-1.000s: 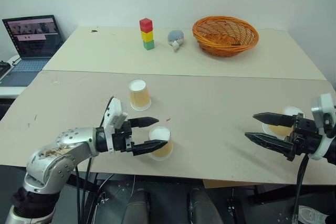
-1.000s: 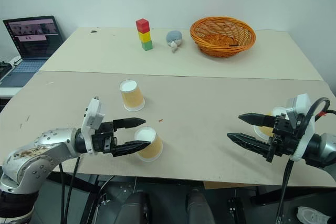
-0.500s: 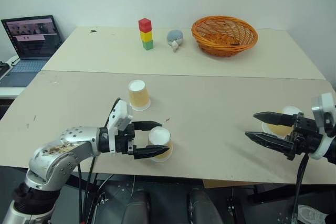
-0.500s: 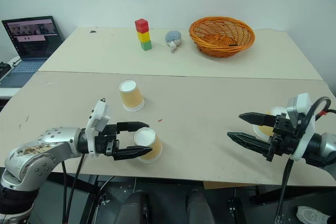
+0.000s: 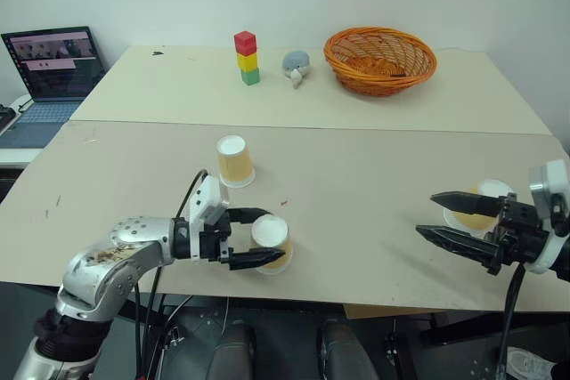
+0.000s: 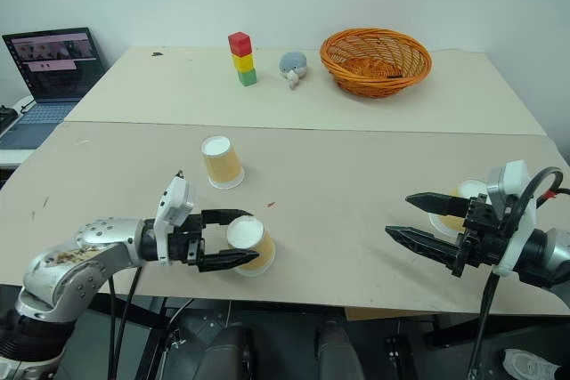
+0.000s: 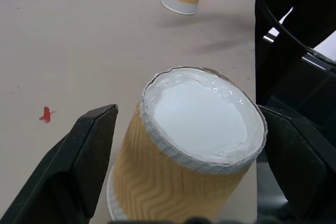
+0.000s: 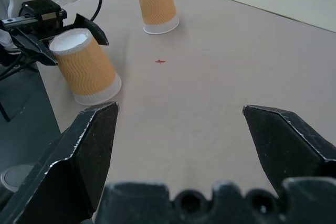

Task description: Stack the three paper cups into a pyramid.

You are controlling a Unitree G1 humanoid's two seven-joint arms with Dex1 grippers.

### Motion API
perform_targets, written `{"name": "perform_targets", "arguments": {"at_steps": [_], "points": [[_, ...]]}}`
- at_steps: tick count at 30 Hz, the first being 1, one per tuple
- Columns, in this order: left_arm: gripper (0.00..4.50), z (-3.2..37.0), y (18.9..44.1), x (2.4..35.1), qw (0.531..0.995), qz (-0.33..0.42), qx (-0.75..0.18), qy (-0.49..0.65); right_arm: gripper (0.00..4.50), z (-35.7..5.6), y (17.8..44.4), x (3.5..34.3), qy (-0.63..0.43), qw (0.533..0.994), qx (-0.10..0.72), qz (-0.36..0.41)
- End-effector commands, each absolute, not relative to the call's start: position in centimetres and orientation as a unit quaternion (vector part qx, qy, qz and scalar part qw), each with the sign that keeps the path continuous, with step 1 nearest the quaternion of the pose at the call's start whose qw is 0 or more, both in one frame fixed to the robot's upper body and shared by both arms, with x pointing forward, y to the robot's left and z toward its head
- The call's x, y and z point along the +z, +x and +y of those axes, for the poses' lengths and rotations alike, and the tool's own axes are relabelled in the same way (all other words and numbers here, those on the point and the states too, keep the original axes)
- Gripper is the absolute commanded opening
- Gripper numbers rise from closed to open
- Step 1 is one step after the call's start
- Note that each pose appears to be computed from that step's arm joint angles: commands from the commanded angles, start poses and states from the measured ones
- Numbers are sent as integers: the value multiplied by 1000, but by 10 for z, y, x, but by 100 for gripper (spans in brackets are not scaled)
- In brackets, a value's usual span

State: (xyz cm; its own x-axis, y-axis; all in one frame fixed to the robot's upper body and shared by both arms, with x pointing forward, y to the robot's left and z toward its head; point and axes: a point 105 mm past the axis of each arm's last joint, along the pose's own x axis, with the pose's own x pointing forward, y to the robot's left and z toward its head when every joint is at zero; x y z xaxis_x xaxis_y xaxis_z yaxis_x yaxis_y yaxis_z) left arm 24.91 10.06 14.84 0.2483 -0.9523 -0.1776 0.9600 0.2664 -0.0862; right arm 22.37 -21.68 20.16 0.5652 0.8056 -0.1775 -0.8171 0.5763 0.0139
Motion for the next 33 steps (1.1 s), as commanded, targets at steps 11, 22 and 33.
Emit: {"name": "perform_targets", "arguments": {"at_steps": [11, 22, 33], "points": [[294, 94, 256, 156, 799, 62, -597, 38, 450, -214, 222, 213, -47, 885, 459, 60], [294, 64, 278, 180, 795, 16, -606, 27, 450, -212, 224, 212, -48, 883, 463, 60], [294, 14, 310, 181, 771, -20, -634, 59, 450, -209, 224, 213, -46, 882, 466, 56]]}}
